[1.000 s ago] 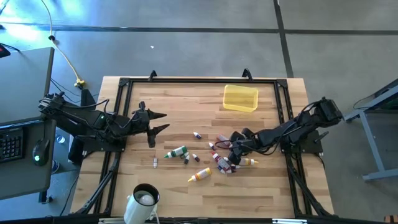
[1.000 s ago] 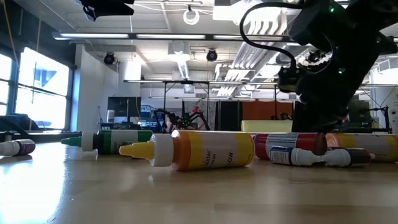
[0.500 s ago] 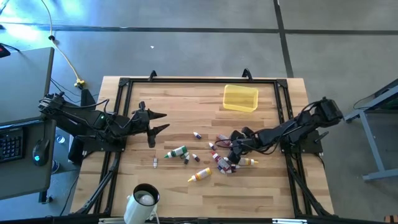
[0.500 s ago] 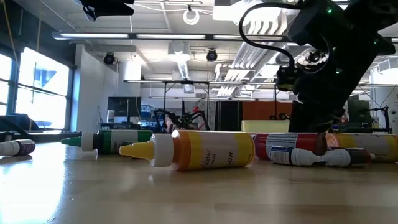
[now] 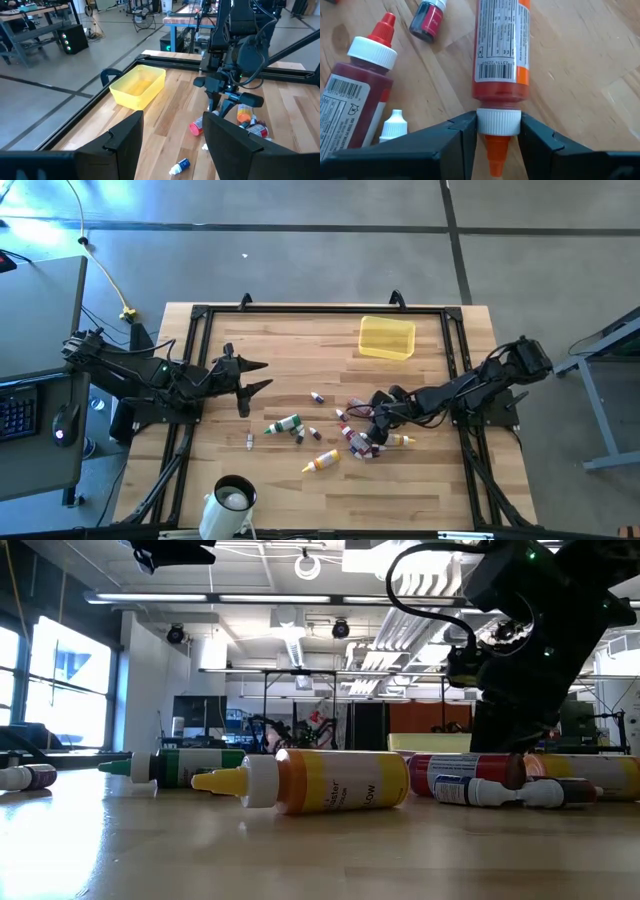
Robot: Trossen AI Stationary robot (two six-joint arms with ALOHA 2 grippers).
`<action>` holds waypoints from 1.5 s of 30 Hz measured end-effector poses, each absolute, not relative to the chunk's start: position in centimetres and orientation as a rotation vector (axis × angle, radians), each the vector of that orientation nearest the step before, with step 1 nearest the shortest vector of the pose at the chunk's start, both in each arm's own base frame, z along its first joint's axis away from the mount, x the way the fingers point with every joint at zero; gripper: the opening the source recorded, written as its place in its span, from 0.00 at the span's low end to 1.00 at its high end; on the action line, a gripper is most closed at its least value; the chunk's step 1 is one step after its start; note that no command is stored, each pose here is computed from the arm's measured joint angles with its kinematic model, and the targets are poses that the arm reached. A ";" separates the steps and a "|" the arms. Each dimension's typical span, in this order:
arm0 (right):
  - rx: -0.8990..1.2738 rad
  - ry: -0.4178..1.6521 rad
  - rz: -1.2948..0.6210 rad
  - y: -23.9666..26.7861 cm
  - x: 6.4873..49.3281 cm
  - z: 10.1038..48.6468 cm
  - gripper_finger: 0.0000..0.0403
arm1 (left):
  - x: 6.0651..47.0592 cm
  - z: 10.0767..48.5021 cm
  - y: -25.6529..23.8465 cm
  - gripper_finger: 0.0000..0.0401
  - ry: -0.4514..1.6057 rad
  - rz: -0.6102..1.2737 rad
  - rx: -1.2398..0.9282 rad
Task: Pick & Place food coloring
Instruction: Put the big orange food coloring bottle into the yellow bin
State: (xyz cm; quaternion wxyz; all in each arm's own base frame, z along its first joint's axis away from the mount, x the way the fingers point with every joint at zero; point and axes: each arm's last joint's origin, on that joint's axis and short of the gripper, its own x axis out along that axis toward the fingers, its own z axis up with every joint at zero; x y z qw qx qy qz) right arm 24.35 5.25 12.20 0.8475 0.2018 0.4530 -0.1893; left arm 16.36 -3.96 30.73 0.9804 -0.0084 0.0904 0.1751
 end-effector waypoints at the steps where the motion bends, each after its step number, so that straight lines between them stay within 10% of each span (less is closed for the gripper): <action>1: 0.426 0.952 -0.399 5.3 24.4 12.2 0.28 | 16.4 30.7 -4.0 0.50 0.182 0.353 -0.017; 12: 0.315 1.002 -0.297 5.3 26.3 16.7 0.28 | 16.4 30.8 -4.0 0.50 0.173 0.352 -0.022; 27: -0.193 1.355 -0.653 -2.4 25.7 31.0 0.28 | 16.4 31.0 -4.0 0.50 0.156 0.351 -0.032; 45: -0.302 1.777 -0.563 -14.9 20.5 25.5 0.28 | 16.4 31.0 -4.0 0.50 0.156 0.354 -0.031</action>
